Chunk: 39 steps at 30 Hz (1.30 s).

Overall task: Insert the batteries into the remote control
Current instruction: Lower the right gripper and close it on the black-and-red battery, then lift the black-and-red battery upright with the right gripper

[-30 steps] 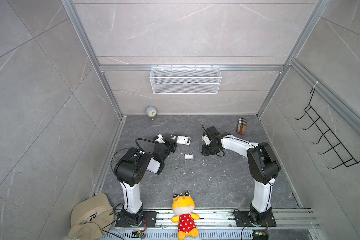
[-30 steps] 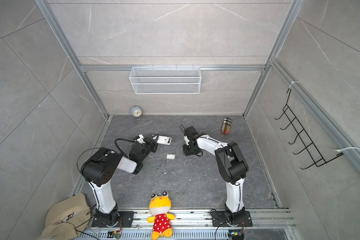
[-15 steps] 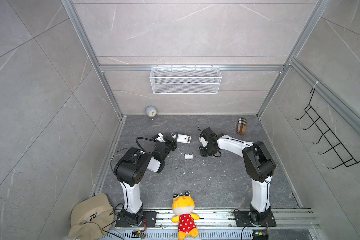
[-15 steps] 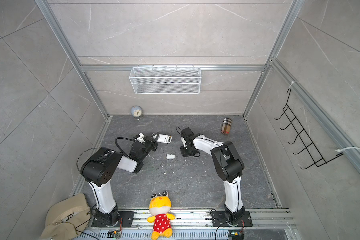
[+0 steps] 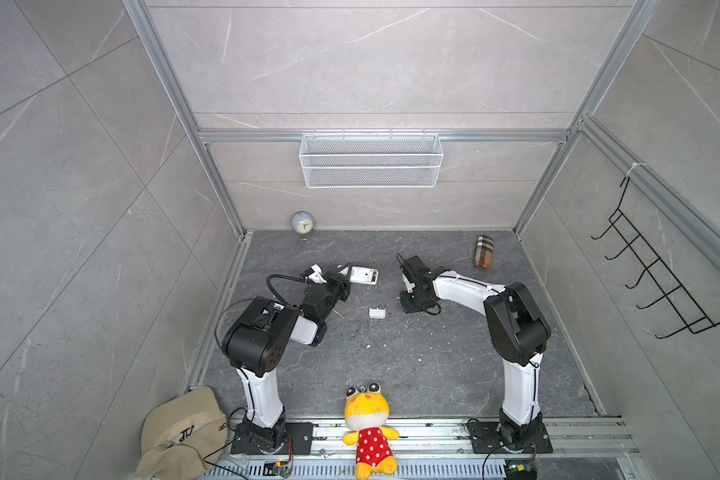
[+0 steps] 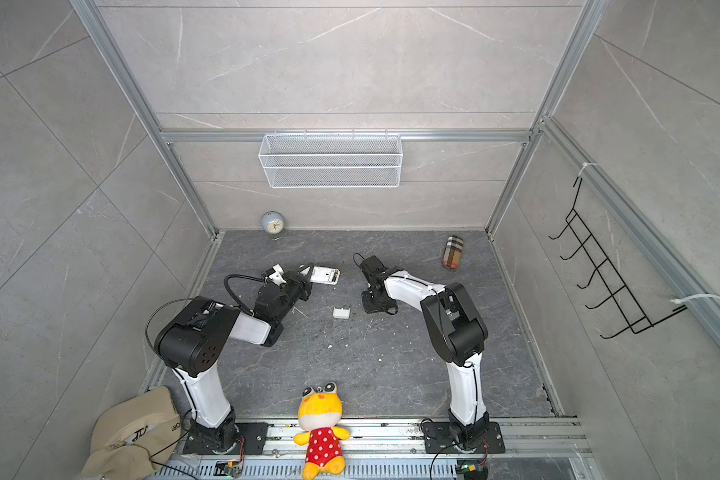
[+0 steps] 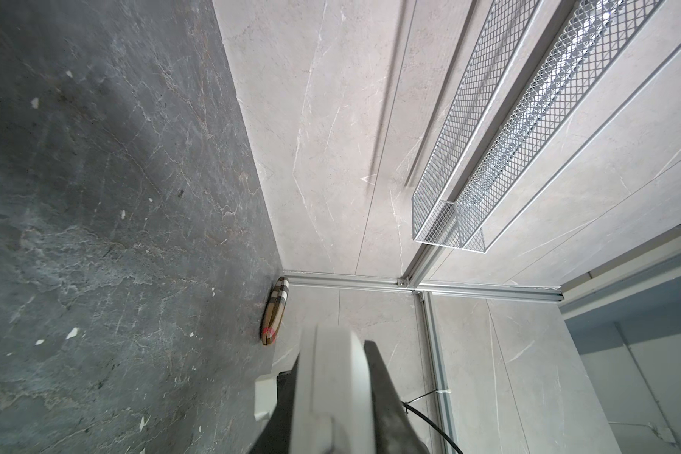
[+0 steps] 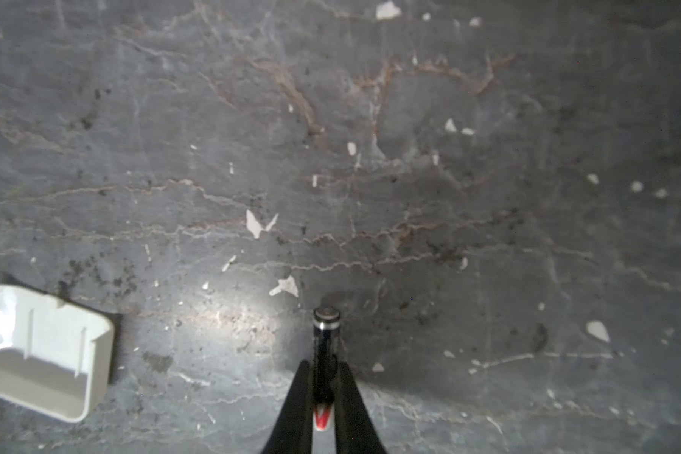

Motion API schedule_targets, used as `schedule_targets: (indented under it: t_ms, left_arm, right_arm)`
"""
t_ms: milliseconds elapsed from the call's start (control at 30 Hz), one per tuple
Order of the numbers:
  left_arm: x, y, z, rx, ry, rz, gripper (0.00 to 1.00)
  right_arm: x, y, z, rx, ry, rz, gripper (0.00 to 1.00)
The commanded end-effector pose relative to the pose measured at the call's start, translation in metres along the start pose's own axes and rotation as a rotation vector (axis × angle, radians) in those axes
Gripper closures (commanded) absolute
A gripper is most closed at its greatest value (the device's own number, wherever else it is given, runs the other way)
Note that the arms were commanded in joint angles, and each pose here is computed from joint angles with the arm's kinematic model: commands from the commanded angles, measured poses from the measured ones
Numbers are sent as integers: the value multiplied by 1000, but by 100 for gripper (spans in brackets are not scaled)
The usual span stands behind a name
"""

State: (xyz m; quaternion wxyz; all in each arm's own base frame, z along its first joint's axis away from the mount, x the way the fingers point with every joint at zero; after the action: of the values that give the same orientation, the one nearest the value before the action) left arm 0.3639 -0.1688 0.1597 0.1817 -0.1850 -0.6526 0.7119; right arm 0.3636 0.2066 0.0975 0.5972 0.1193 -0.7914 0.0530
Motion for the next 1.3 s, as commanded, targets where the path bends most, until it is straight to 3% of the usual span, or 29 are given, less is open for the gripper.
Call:
schedule_targets:
  t_ms: [0, 467, 767, 1267]
  left_arm:
    - [8, -24, -2, -36, -4, 93, 98]
    - [7, -27, -3, -40, -5, 103, 98]
    - [6, -28, -3, -45, -4, 107, 98]
    - [-10, -13, 3, -135, 6, 79, 98]
  right_arm:
    - [0, -2, 8, -36, 36, 49, 81]
    - [1, 1, 16, -24, 40, 59, 80]
    - [1, 3, 16, -61, 45, 59, 89]
    - [47, 12, -5, -119, -21, -13, 89]
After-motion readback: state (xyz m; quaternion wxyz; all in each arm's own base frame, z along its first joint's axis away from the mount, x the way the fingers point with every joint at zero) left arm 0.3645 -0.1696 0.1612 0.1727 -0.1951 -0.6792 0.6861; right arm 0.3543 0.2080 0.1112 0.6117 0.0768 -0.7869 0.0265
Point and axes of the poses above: each gripper's point midway between its finger pads, its own x axis back along the fingers, its own y axis along the line the jaws close on, z = x × y, the point moved 8 cm from there along x, back along the fingers, and after that the axes turned 2 degrees about x, right-handed, at the moved point
